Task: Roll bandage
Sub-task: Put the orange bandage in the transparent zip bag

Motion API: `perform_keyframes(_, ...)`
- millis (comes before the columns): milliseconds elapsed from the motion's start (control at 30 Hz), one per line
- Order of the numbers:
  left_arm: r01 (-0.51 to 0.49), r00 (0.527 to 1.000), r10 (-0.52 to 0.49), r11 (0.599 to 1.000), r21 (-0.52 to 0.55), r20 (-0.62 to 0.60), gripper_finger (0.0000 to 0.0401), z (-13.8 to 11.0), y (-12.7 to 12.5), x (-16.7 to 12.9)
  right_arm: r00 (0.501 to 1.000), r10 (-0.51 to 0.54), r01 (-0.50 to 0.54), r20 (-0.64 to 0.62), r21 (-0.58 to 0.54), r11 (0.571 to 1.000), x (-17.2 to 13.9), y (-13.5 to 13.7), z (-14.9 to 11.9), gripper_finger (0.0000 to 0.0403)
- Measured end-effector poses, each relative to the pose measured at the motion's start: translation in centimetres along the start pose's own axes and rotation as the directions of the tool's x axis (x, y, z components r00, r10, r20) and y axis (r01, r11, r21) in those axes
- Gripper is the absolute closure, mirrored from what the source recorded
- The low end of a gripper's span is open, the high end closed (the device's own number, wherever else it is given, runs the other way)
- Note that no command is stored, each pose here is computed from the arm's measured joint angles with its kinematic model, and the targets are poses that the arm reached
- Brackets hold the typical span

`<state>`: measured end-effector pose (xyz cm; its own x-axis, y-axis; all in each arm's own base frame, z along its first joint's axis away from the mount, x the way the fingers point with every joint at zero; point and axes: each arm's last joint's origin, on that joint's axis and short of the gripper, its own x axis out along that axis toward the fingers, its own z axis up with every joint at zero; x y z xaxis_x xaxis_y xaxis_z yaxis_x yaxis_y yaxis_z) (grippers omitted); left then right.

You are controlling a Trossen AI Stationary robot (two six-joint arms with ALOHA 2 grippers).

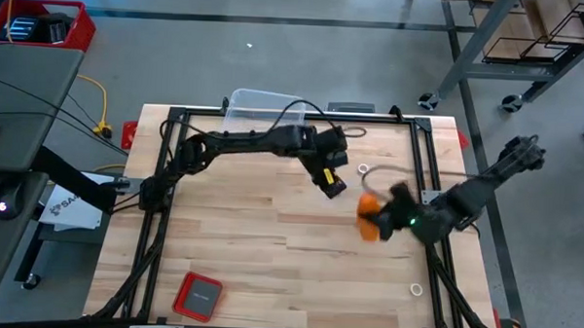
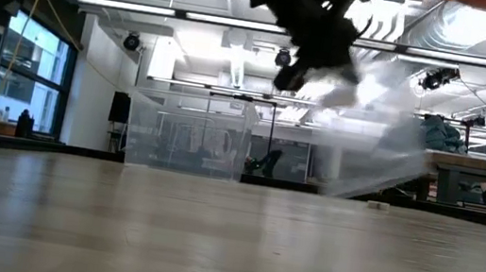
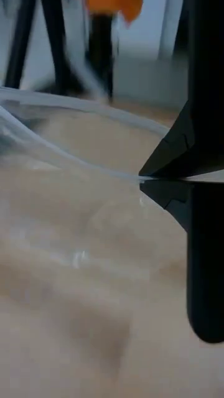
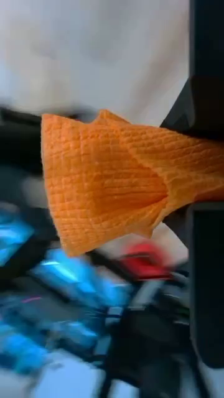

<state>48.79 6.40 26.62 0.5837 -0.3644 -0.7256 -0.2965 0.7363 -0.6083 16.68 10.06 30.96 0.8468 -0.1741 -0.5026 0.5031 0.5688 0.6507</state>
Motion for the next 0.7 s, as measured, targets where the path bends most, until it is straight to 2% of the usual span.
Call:
perform_keyframes(167,0.242,0.970,-0.239,0.967,-0.074,0.047,0.0401,-0.2,-4.2,0.9,0.952,-0.021,0.037,0.304,-0.048,0.998,-2.2,1.3,3.9,0.0358)
perform_keyframes(333,0.386,0.919,-0.372,0.918,-0.096,0.132,0.0401,0.2,-6.9,0.5,0.923,-0.038,0.087,0.384,-0.110,0.990,-2.8,2.6,6.2,0.0358)
perform_keyframes(433,0.407,0.907,-0.389,0.907,-0.107,0.160,0.0401,0.4,-7.3,0.1,0.921,-0.054,0.108,0.385,-0.119,0.987,-2.4,2.7,6.5,0.0358)
perform_keyframes(700,0.378,0.912,-0.352,0.921,-0.095,0.209,0.0401,0.9,-6.9,-1.4,0.939,-0.076,0.120,0.335,-0.113,0.986,-1.0,2.8,5.9,0.0358)
